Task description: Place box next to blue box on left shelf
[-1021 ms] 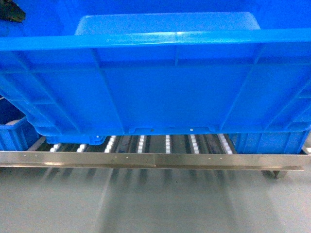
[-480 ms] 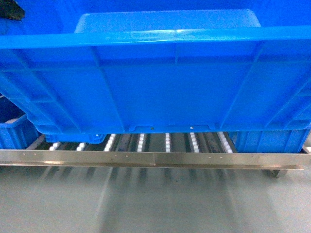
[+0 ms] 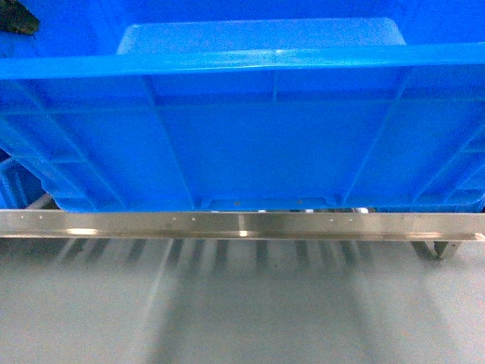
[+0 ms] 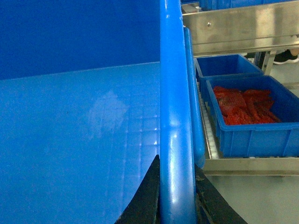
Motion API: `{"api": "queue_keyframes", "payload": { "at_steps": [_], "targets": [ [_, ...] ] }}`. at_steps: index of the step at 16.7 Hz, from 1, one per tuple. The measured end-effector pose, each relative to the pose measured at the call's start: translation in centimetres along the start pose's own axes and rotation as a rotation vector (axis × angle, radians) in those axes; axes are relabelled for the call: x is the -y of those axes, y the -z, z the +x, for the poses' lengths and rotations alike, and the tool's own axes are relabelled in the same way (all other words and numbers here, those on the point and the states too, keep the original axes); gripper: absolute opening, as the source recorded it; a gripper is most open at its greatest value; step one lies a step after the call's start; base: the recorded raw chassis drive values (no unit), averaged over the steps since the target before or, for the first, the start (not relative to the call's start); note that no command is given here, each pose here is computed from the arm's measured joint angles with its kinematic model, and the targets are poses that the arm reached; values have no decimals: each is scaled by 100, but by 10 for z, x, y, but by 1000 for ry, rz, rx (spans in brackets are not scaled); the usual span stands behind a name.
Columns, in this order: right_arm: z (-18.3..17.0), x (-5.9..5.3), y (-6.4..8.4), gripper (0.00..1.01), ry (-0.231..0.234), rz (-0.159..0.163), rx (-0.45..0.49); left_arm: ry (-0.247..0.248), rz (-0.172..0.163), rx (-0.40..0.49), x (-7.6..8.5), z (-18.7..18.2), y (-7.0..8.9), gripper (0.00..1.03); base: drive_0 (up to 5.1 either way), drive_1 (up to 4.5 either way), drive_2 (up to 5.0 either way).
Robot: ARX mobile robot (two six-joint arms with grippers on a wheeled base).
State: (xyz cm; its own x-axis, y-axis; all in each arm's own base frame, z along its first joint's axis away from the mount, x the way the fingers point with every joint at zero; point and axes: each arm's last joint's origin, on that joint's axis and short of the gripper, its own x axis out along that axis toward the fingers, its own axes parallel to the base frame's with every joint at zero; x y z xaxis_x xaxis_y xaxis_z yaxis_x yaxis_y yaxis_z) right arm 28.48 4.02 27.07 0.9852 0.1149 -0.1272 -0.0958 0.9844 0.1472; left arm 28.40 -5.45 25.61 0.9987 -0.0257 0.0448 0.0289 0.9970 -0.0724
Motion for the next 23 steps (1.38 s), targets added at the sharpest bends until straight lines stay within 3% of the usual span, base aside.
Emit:
{"api": "queue_keyframes", "payload": {
  "at_steps": [23],
  "targets": [
    [0, 0, 1, 8, 1, 0, -5, 0, 1, -8, 0, 0, 1, 10, 0, 0, 0]
  ]
}}
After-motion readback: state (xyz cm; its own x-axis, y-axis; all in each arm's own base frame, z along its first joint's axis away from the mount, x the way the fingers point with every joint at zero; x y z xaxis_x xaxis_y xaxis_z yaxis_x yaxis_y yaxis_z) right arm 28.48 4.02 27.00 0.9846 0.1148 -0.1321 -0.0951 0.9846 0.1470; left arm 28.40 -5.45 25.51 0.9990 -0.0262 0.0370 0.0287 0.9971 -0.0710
